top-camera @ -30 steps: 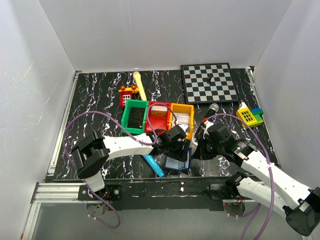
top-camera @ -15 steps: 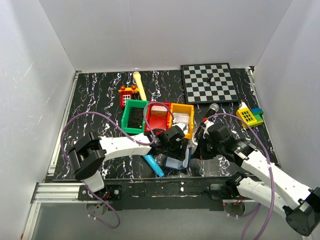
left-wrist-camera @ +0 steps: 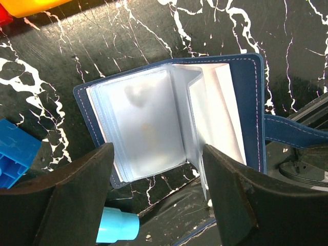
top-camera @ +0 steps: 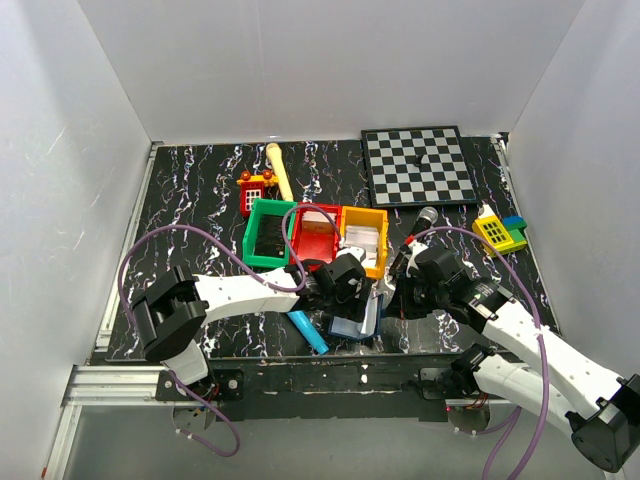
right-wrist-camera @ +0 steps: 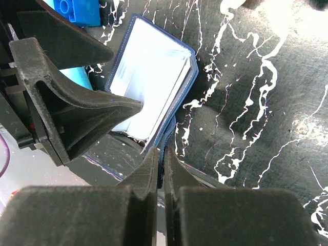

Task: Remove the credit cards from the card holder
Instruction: Remove the credit card from the card holder.

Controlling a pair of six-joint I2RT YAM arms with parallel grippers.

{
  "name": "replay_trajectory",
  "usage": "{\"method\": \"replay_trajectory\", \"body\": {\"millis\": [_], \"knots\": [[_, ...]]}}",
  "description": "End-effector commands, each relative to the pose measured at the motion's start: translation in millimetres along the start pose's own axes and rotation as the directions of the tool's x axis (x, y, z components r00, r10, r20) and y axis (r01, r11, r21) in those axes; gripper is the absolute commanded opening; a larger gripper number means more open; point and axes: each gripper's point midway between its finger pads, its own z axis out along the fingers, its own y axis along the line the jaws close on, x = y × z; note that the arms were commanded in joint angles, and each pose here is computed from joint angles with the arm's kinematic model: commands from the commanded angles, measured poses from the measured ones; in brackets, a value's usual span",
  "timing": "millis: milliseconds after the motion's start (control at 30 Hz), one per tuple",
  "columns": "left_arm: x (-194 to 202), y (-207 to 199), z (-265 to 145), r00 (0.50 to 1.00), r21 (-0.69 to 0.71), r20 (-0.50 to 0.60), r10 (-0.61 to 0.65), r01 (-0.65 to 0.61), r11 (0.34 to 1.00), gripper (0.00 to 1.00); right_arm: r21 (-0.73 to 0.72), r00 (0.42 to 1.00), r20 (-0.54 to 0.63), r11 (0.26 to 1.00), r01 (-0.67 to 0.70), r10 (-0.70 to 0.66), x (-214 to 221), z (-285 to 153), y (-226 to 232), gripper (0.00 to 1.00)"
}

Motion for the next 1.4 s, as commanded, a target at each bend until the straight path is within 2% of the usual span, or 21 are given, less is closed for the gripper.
{"method": "replay_trajectory", "body": {"millis": [0,167,300,433,567,667,900,1033,1200,1367], "knots": [[-10.9,-3.6,-15.2,0.999,0.015,0.052,-0.014,0.013,1.0,0.7,-0.036,0.999,0.052,0.999,0.008,-0.006,-15.5,-9.0,12.3,0.01],[-11.8,-18.3,-13.9,0.999,0.084,0.041,0.011,-0.014,0.996,0.7,-0.036,0.999,0.05,0.999,0.005,-0.003,-14.2,-8.1,11.8,0.01],[-10.9,-17.4,-12.4,0.999,0.076,0.038,0.014,-0.017,0.997,0.7,-0.036,0.999,0.052,0.999,0.002,0.0,-14.5,-8.3,11.8,0.01],[-7.4,-7.0,-12.2,0.998,0.049,0.039,-0.041,0.039,0.998,0.74,-0.022,0.999,0.053,1.0,0.001,0.0,-12.0,-6.4,7.3,0.01],[-15.3,-8.5,-24.8,0.991,0.126,0.106,-0.083,0.069,0.99,0.8,-0.009,0.999,0.046,1.0,-0.006,0.007,-6.3,-3.7,1.7,0.01],[-21.9,-16.2,-37.3,0.987,0.184,0.146,-0.069,0.042,0.982,0.84,-0.002,0.999,0.04,1.0,-0.008,0.008,-2.7,-1.3,-1.7,0.01],[-26.6,-38.6,-50.2,0.987,0.299,0.16,-0.017,-0.032,0.954,0.91,0.024,0.999,0.028,0.999,-0.021,0.02,6.0,4.9,-11.4,0.01],[-27.1,-31.7,-51.1,0.987,0.261,0.155,-0.051,0.009,0.965,0.93,0.036,0.999,0.027,0.999,-0.027,0.026,9.4,6.9,-15.7,0.01],[-23.3,-4.4,-41.3,0.977,0.182,0.139,-0.16,0.134,0.974,0.88,0.036,0.999,0.029,0.999,-0.032,0.031,10.4,6.9,-16.5,0.01],[-19.0,2.3,-34.9,0.977,0.167,0.109,-0.183,0.163,0.972,0.86,0.039,0.999,0.03,0.999,-0.032,0.03,12.6,7.5,-18.7,0.01]]}}
